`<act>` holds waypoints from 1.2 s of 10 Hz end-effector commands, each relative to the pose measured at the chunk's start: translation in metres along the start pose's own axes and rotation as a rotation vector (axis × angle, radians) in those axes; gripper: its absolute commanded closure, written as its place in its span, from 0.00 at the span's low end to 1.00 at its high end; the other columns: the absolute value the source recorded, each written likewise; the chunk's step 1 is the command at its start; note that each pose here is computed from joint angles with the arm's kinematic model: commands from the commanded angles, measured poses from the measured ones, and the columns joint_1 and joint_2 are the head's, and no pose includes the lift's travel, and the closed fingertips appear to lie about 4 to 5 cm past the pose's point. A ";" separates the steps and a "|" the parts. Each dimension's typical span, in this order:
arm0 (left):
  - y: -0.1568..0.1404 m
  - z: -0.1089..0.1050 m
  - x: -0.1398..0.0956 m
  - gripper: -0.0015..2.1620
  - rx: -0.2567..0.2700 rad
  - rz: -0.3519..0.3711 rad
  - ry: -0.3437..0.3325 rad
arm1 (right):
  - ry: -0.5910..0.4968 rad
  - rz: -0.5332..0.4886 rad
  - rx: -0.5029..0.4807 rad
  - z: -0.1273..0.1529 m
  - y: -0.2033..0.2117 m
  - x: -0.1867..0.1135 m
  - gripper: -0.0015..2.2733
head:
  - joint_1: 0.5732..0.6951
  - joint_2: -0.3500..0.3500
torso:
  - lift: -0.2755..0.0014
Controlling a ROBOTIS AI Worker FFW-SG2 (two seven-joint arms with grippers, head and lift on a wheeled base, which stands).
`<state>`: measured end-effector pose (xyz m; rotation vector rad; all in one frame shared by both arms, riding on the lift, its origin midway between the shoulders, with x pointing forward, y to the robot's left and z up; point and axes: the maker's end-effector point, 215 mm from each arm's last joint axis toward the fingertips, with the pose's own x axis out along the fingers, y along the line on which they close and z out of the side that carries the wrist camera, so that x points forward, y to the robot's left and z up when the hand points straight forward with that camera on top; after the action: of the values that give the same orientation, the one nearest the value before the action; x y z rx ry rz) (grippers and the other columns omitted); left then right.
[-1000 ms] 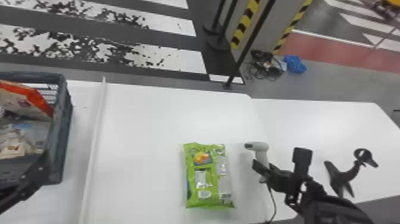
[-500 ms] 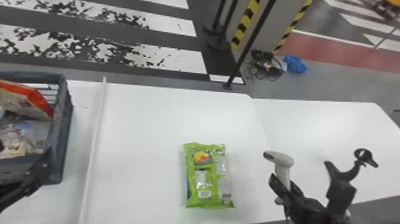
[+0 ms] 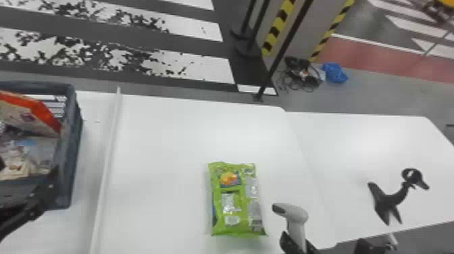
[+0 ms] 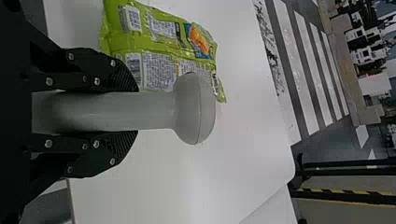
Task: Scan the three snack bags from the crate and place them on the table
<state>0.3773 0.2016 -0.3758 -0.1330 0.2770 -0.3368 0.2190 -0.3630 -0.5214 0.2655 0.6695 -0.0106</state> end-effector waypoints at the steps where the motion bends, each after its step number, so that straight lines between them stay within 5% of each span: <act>1: -0.002 -0.002 0.000 0.04 -0.005 -0.001 0.004 | -0.005 0.030 0.008 -0.015 0.016 -0.007 0.95 | 1.00 0.05 | 0.86; 6: -0.004 -0.005 0.001 0.04 -0.007 0.000 0.006 | -0.006 0.070 0.024 -0.051 0.039 0.002 0.96 | 1.00 0.13 | 0.86; 12: -0.008 -0.005 0.000 0.04 -0.007 -0.012 0.004 | 0.009 0.087 -0.009 -0.063 0.046 0.024 0.96 | 1.00 0.16 | 0.86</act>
<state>0.3735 0.1937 -0.3790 -0.1407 0.2818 -0.3488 0.2034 -0.3042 -0.5700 0.2868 0.6639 0.0714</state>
